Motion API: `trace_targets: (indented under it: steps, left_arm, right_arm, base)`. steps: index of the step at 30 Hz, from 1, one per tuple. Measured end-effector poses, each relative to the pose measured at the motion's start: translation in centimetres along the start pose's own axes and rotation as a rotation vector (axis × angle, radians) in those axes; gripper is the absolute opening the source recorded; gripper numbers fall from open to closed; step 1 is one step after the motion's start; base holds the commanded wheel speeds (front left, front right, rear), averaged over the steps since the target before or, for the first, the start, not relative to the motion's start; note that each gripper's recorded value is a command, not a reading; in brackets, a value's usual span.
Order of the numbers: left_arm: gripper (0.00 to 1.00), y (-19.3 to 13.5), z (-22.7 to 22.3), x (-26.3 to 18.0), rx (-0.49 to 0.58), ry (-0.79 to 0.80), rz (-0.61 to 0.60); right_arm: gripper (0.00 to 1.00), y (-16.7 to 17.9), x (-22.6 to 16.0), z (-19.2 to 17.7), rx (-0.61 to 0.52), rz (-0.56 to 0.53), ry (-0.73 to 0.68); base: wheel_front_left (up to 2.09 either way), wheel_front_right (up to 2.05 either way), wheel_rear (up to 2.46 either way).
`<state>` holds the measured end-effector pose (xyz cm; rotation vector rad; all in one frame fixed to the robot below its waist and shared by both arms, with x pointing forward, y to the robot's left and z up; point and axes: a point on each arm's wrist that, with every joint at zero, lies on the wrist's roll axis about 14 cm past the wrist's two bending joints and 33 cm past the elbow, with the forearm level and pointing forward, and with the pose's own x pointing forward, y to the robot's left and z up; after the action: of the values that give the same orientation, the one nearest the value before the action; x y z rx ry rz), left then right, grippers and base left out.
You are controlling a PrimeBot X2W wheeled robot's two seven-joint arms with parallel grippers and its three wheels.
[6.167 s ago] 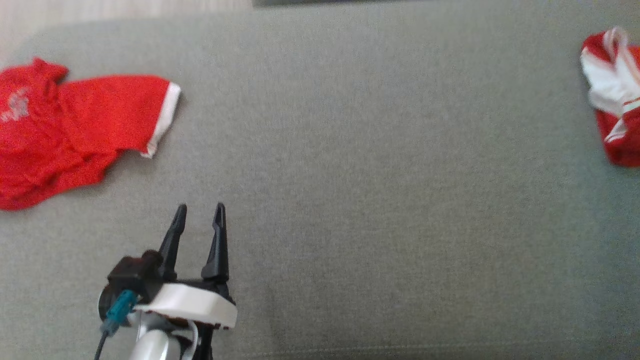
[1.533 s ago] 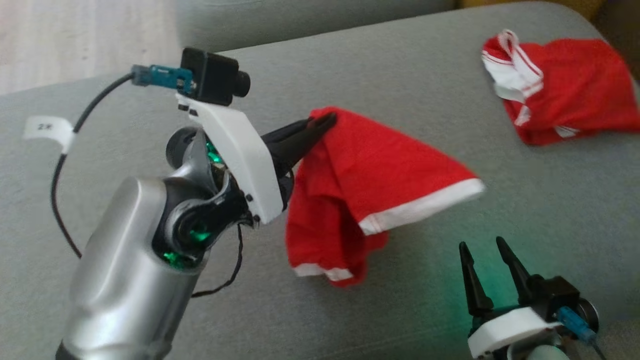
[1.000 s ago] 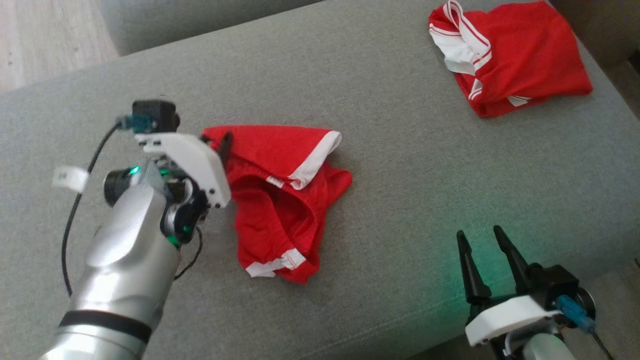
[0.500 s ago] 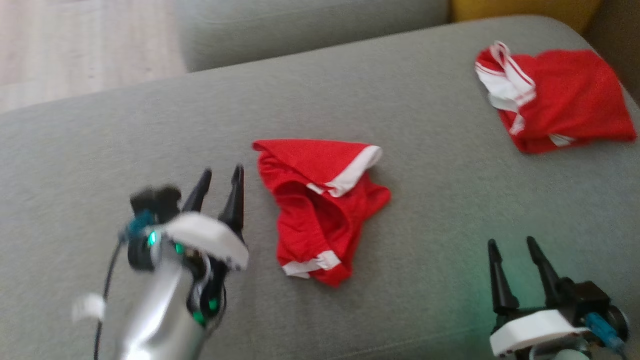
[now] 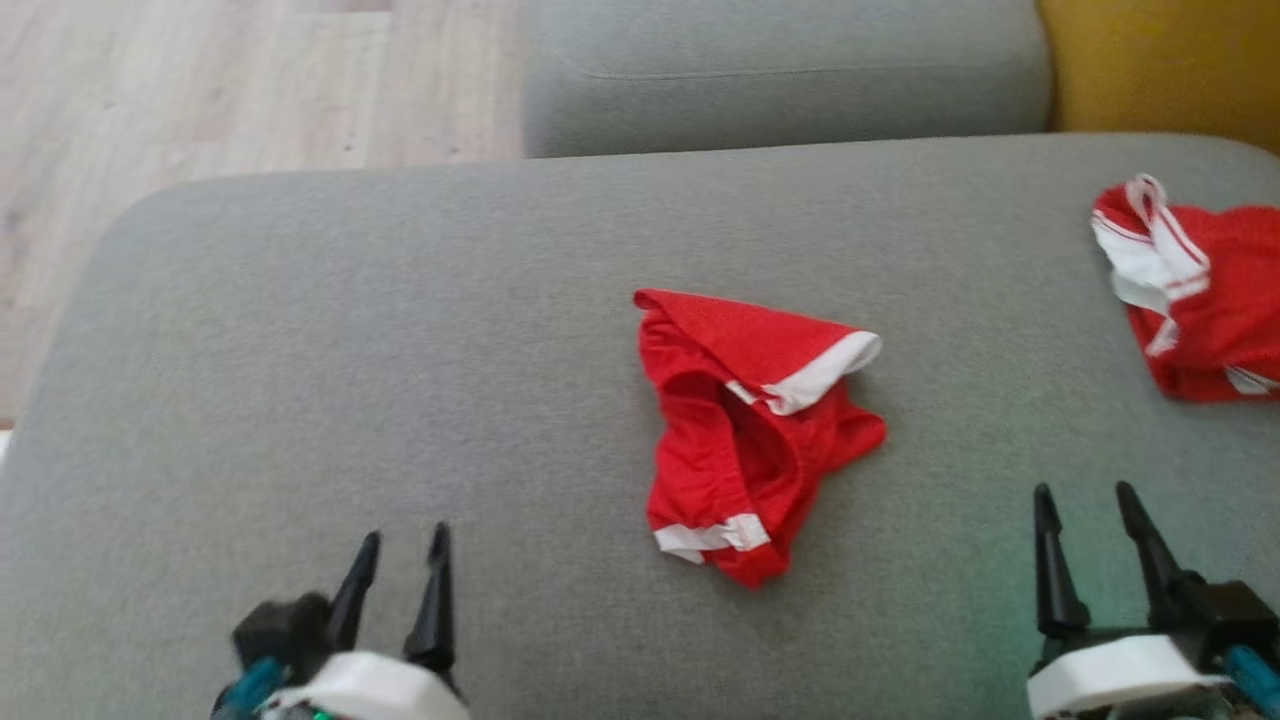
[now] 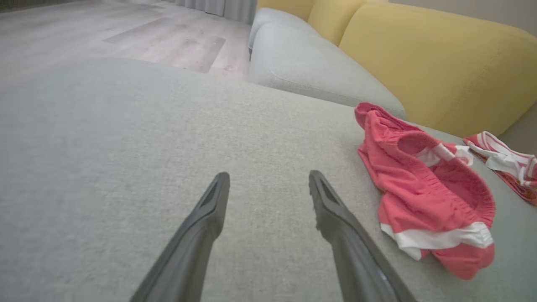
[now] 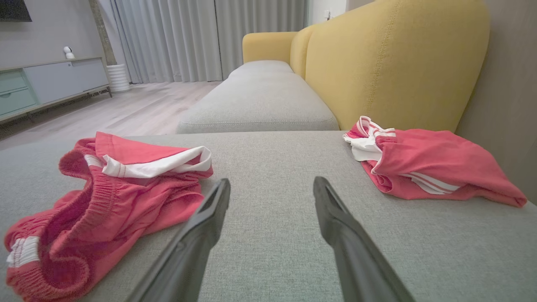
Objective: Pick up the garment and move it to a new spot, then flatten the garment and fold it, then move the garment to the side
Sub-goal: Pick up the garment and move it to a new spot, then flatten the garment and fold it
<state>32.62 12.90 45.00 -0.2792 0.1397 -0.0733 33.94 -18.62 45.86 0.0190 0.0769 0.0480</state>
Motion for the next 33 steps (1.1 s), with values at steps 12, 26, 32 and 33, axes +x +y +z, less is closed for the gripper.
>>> trace_targets:
  steps: [12, 26, 32, 33]
  left_arm:
    - [1.00, 3.3, 0.5, -3.0, 0.041, -0.039, 0.074]
    - [1.00, 3.0, 0.2, -2.3, 0.049, -0.026, 0.047]
    - [1.00, 0.2, 0.0, -1.7, 0.087, -0.019, -0.062]
    - [1.00, -1.0, 0.4, -1.3, 0.097, -0.031, -0.104]
  right_arm:
    - [1.00, -0.1, -1.9, -1.7, 0.015, -0.004, 0.051]
    - [1.00, -0.7, -2.7, -1.9, 0.029, -0.032, 0.054]
    - [1.00, -1.1, -2.9, -2.0, 0.031, -0.044, 0.058]
    - [1.00, -1.1, -2.9, -2.1, 0.031, -0.045, 0.059]
  base:
    - [0.00, 0.00, 0.00]
    - [0.00, 0.00, 0.00]
    - [0.00, 0.00, 0.00]
    - [0.00, 0.00, 0.00]
